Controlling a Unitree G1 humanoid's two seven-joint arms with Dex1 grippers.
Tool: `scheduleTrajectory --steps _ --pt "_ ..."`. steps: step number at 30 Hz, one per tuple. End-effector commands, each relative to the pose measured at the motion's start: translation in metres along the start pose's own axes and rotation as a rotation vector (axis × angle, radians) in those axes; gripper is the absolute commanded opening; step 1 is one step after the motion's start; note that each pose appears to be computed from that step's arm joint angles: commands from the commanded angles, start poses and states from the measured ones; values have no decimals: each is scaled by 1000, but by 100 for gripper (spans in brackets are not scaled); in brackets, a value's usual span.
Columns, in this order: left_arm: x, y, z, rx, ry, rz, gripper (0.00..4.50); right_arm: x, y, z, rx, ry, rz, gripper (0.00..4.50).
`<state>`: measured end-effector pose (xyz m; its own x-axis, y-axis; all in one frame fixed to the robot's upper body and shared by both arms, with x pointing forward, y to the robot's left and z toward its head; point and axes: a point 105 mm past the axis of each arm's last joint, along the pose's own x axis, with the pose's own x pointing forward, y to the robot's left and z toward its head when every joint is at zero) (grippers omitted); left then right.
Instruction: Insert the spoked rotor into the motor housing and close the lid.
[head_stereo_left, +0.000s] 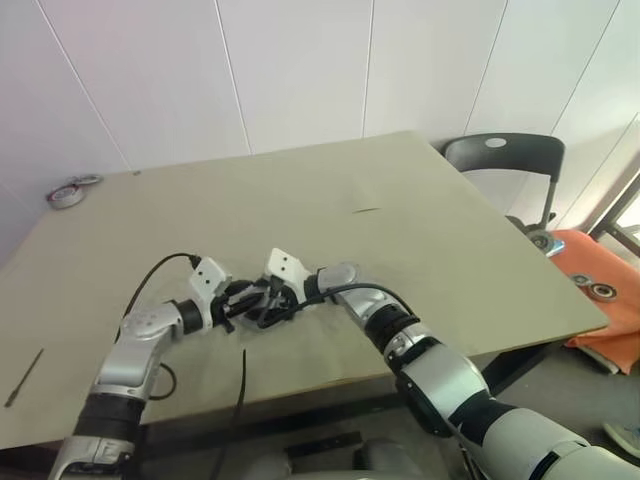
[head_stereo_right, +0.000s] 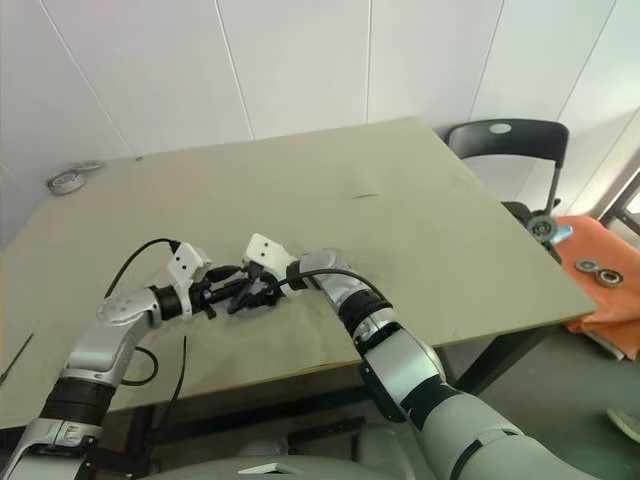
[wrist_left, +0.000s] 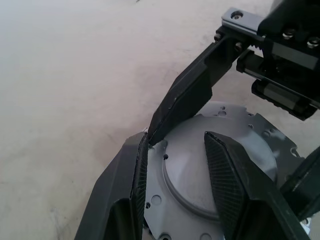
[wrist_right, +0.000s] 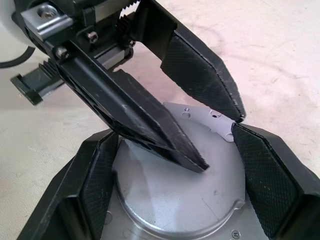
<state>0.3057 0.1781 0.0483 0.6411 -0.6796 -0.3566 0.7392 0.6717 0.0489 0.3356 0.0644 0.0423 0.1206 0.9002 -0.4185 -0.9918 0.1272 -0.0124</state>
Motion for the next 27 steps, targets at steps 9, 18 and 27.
scheduleTrajectory --steps 9,18,27 --pt "-3 -13 -47 -63 196 -61 188 -8 -4 -42 94 145 -49 327" --pt "-1 -14 -49 -66 208 -65 188 -9 -6 -38 117 134 -48 327" --pt "1 -13 -45 -56 194 -60 188 -10 -8 -38 119 132 -60 327"
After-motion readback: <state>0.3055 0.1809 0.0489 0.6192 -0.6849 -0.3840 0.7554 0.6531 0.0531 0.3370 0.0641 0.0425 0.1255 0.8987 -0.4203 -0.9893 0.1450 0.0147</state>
